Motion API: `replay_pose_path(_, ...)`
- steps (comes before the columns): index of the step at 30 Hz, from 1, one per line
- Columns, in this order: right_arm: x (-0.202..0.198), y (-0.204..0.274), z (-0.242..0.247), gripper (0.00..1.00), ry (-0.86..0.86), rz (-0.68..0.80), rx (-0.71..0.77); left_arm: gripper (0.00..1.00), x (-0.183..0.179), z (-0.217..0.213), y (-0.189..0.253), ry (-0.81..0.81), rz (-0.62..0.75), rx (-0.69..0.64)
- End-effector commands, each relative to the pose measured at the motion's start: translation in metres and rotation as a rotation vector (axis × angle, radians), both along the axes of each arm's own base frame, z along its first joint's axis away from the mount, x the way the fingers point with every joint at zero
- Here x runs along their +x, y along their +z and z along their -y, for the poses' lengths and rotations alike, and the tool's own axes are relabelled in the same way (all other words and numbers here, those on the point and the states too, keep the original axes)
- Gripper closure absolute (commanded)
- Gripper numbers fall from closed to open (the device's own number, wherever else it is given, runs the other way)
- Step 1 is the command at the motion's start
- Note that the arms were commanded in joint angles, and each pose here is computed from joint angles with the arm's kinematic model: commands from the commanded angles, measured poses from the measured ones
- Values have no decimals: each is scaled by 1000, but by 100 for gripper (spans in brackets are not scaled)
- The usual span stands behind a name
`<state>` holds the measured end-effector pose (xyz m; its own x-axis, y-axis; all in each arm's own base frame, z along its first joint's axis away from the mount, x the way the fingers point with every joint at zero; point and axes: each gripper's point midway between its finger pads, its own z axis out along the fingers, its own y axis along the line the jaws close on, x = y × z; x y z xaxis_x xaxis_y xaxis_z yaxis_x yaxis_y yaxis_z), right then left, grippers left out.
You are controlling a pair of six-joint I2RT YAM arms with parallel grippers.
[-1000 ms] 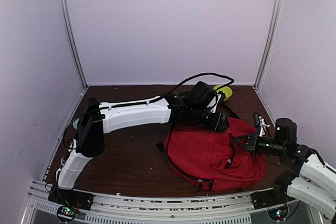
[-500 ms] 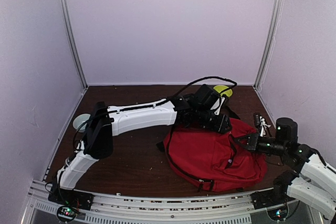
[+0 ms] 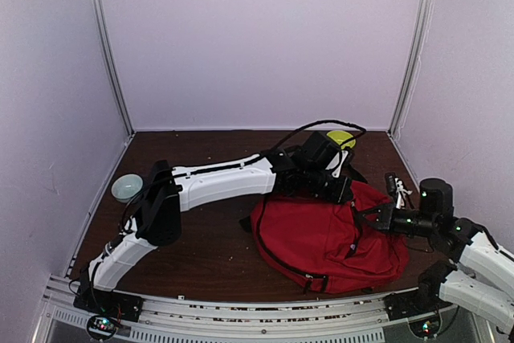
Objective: Pack the student bag
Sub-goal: Zip the lower front pocket of the student bag.
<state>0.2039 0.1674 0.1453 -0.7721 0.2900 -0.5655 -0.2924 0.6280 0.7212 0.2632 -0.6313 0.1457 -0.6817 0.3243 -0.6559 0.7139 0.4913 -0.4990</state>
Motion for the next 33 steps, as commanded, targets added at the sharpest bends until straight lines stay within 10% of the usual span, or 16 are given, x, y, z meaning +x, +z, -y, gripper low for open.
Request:
replay_pose_path(1, -10, 13, -8, 100, 66, 5, -7, 100, 19, 2, 16, 27, 40, -50)
replay_pose_path(33, -76, 7, -20, 100, 204, -141, -138, 100, 77, -44, 60, 73, 9, -114)
